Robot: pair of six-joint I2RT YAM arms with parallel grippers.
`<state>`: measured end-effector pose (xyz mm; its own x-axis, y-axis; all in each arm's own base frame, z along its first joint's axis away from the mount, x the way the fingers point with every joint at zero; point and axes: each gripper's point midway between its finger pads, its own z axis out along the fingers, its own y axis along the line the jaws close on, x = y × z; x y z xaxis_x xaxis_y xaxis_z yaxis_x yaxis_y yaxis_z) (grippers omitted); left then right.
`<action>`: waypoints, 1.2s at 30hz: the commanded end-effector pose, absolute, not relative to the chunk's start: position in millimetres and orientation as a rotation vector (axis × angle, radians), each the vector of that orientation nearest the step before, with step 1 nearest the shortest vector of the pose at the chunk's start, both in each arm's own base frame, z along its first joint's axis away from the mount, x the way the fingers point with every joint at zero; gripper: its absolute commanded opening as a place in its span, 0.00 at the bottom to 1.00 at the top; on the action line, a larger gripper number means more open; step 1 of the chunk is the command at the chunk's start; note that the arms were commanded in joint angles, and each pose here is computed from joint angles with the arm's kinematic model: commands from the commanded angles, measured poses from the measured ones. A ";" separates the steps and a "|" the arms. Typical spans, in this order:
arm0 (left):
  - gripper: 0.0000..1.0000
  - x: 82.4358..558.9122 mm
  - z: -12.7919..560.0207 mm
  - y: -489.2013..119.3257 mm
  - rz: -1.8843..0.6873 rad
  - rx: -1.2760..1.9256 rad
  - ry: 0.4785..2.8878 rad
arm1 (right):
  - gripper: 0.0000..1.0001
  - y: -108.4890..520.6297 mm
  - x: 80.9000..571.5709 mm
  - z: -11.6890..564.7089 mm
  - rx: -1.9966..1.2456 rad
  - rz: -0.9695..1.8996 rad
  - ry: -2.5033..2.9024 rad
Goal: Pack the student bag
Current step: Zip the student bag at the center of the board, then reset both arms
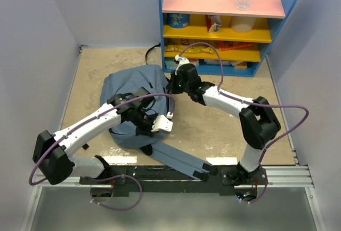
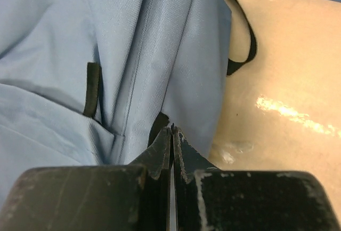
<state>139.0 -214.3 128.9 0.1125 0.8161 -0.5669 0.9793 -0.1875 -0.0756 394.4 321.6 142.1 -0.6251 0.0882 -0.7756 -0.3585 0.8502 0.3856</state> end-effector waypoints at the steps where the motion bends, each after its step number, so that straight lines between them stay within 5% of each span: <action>1: 0.00 72.5 145.5 -203.3 -1.084 2.150 1.844 | 0.00 313.8 475.0 202.2 -0.107 0.523 1.922; 8: 0.02 87.0 147.0 -212.2 -1.017 2.068 1.898 | 0.00 315.6 485.2 218.3 -0.085 0.515 1.899; 9: 0.24 92.2 145.4 -213.8 -0.990 2.041 1.924 | 0.00 309.4 481.4 211.0 -0.077 0.496 1.913; 10: 0.74 102.4 148.4 -222.0 -0.961 2.006 1.905 | 0.00 305.2 478.8 210.6 -0.074 0.477 1.916; 11: 1.00 108.0 148.6 -225.5 -0.946 1.968 1.944 | 0.13 300.0 476.4 216.7 -0.066 0.467 1.908; 19: 0.98 180.7 240.3 -260.2 -0.861 1.736 1.815 | 0.82 260.4 462.9 236.3 -0.046 0.428 1.978; 24: 0.85 236.7 280.9 -221.3 -0.749 1.506 1.852 | 0.90 254.7 434.9 246.0 -0.087 0.471 2.048; 25: 1.00 249.8 279.8 -214.6 -0.701 1.444 1.882 | 0.91 251.6 424.7 253.7 -0.098 0.487 2.044; 36: 1.00 299.6 213.4 -103.2 -0.742 0.972 2.285 | 0.94 221.6 345.0 261.2 -0.192 0.560 2.040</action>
